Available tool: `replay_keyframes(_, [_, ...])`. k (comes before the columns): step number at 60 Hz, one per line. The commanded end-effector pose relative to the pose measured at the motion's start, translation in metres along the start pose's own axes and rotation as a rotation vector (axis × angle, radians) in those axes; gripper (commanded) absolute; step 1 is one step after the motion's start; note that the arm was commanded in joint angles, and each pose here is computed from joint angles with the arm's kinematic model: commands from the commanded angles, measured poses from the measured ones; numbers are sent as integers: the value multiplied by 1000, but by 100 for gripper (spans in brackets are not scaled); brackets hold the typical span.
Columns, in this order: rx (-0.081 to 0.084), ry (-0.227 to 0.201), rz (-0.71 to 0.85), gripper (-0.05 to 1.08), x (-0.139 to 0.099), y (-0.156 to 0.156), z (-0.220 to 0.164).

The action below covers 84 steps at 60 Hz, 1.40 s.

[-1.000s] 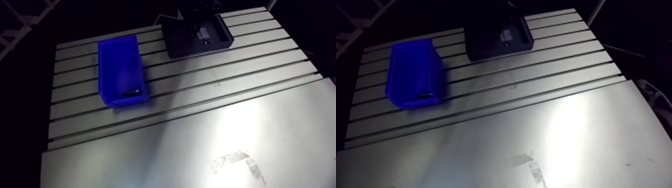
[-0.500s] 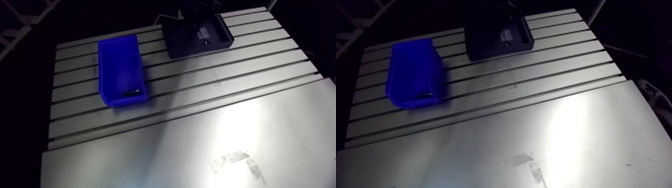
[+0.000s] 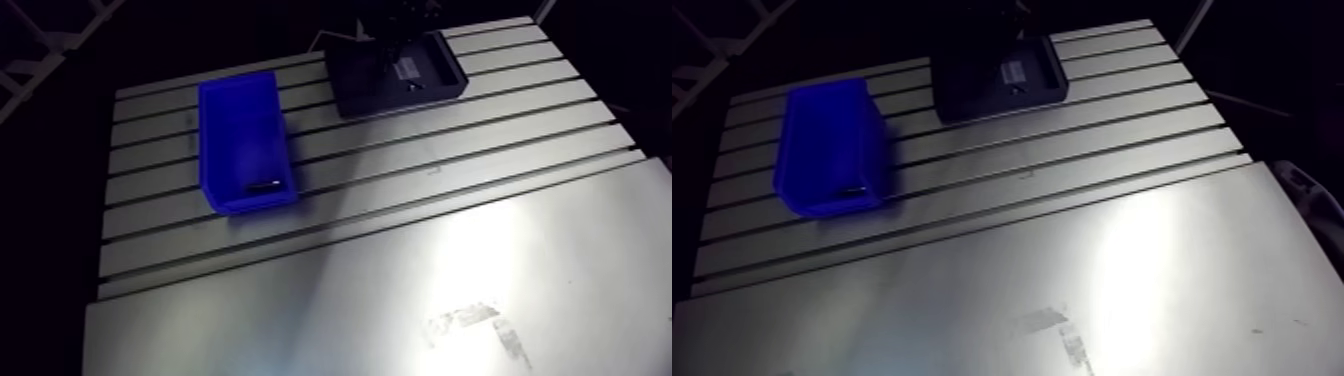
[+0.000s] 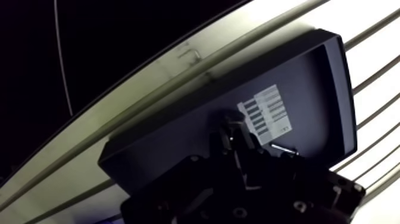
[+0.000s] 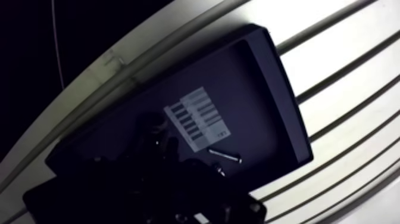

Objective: Pick up the M10 bolt from the tray and put it into the blue bin.

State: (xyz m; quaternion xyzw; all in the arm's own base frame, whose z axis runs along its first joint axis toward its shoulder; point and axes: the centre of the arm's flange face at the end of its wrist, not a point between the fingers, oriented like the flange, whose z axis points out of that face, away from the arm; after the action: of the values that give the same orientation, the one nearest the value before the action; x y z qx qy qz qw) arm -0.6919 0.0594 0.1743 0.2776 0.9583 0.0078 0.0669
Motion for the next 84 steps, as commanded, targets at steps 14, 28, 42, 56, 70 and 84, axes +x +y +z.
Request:
replay_keyframes(14, [-2,-9,-31,107,-19,-1,-43])
replay_keyframes(28, [-1,0,-110,107,-37,-7,-74])
replay_keyframes(42, [3,36,-308,107,-61,-19,-128])
replay_keyframes(56, [2,77,-605,108,-93,-43,-186])
replay_keyframes(70, [43,51,-897,107,-119,-72,-208])
replay_keyframes(84, [59,68,-1222,103,-136,-95,-222])
